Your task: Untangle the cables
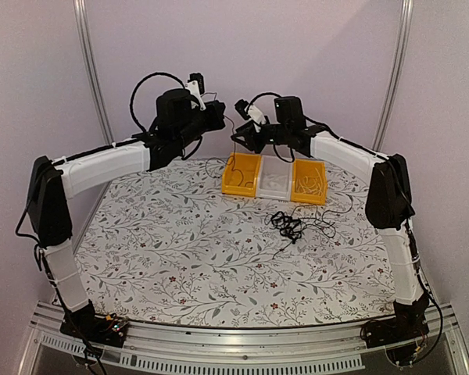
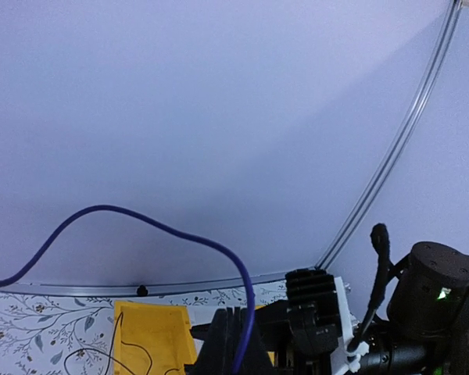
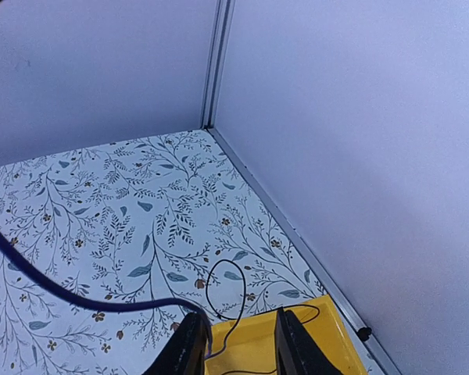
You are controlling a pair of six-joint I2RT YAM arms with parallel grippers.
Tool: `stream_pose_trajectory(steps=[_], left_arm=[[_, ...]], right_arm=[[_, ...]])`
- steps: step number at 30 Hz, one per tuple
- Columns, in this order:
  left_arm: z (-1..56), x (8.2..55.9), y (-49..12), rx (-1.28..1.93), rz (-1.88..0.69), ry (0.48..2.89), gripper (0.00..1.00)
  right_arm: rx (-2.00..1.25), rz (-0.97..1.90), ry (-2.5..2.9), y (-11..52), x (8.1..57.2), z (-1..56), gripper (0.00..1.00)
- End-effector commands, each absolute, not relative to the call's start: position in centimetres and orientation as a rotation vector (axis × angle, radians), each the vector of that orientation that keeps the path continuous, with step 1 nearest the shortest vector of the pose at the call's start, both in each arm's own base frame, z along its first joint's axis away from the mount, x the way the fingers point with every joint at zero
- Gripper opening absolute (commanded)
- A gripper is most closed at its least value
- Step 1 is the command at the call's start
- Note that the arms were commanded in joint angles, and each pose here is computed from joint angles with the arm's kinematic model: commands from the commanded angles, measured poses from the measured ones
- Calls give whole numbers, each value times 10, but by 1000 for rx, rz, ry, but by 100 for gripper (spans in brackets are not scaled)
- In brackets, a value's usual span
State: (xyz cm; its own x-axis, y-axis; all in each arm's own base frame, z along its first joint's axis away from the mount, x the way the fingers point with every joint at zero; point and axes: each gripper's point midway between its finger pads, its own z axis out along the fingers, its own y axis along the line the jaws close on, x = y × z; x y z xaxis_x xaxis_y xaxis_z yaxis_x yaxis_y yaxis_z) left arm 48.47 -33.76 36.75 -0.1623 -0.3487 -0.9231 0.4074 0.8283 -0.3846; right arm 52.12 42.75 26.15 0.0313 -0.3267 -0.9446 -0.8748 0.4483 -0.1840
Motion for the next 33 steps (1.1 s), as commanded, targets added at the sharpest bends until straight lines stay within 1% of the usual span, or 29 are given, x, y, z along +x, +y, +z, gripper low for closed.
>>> stream_pose_trajectory(steps=[1,5,6,8,11,12,13,15,16,17,20,22,27,33], left_arm=[[386,475,-336,48,-696,1575,0],[385,474,-338,54,-708,1579,0],[386,474,-338,54,-709,1578,0],[386,473,-338,57,-710,1580,0],[386,471,-338,67,-710,1582,0],[387,470,-339,74,-710,1582,0],[388,470,-338,80,-705,1587,4],[387,466,-335,99,-690,1602,31],[387,463,-333,105,-682,1607,41],[386,458,-329,105,-679,1609,46],[383,441,-308,72,-627,1616,54],[377,425,-290,37,-609,1626,57],[339,381,-242,-77,-588,1703,58],[299,336,-190,-237,-566,1792,56]], right_arm=[[-1057,574,1476,431,529,281,34],[-1070,601,1464,433,525,284,27],[-1074,608,1462,433,523,284,24],[-1081,618,1454,434,521,287,16],[-1075,614,1424,434,520,302,0],[-1069,609,1406,433,519,311,0],[-1063,603,1385,432,519,321,0],[-1052,584,1328,429,516,346,0],[-1036,567,1300,426,515,360,0],[-1017,548,1268,422,513,377,0],[-968,496,1204,409,513,410,0],[-958,458,1185,401,515,420,0],[-936,405,1226,380,534,412,0],[-945,362,1308,367,548,377,0]])
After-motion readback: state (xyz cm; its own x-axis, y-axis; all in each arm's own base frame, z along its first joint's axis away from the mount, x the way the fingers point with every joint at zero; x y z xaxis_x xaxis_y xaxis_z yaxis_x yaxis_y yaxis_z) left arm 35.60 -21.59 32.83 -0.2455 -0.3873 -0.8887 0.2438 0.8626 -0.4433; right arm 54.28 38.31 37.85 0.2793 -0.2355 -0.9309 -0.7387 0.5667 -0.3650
